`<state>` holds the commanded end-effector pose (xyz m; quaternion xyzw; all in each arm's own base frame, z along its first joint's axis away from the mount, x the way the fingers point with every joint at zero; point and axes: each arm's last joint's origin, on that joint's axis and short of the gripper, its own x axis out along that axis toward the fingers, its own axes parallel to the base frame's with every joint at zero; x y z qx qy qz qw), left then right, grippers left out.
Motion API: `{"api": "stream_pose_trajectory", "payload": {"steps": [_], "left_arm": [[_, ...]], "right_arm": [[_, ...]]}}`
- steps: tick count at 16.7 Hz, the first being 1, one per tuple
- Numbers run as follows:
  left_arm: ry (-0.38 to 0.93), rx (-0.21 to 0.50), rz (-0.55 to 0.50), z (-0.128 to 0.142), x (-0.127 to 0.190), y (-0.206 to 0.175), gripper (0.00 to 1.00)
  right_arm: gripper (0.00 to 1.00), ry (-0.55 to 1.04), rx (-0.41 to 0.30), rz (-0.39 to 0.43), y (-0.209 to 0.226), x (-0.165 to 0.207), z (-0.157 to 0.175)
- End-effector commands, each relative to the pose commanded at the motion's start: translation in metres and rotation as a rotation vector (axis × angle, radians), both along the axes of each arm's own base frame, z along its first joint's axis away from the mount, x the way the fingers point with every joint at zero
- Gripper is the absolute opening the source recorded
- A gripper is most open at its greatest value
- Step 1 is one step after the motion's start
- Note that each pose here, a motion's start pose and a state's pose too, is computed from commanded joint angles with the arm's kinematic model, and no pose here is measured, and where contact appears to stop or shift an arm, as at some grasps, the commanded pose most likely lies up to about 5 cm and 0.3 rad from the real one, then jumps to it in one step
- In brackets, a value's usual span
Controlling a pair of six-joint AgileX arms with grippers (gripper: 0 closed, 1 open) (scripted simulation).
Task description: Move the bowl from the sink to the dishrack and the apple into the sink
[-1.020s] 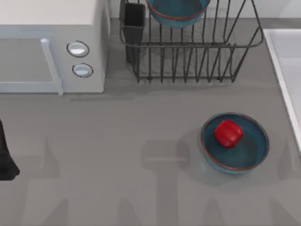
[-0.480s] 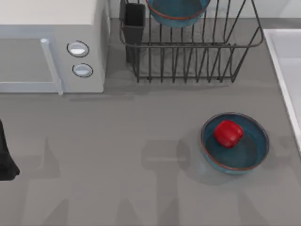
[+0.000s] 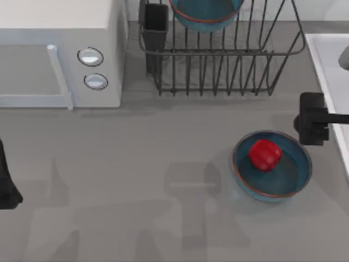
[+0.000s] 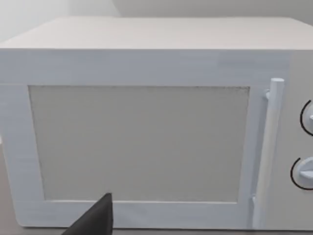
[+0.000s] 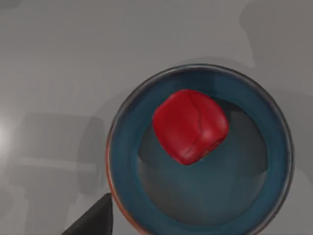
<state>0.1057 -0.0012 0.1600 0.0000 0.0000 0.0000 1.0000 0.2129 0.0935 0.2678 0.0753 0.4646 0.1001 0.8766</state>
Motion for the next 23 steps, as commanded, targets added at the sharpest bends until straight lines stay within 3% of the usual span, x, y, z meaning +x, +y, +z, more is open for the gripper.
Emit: {"api": "stream_pose_trajectory", "payload": {"steps": [5,9,12,18,23], "left_arm": [[0.0,0.0,0.0,0.0,0.0,0.0,1.0],[0.0,0.0,0.0,0.0,0.0,0.0,1.0],[0.0,0.0,0.0,0.0,0.0,0.0,1.0],[0.0,0.0,0.0,0.0,0.0,0.0,1.0],[0.0,0.0,0.0,0.0,0.0,0.0,1.0]], "right_arm": [[1.0,0.371,-0.118,-0.001,0.063,0.068,-0.024],[1.0,0.541,-0.211,-0.029,0.094,0.104,-0.055],[1.0,0.59,-0.246,-0.044,0.101,0.116,-0.067],[1.0,0.594,-0.247,-0.048,0.1,0.118,-0.069],[1.0,0.583,-0.246,-0.037,0.104,0.12,-0.113]]}}
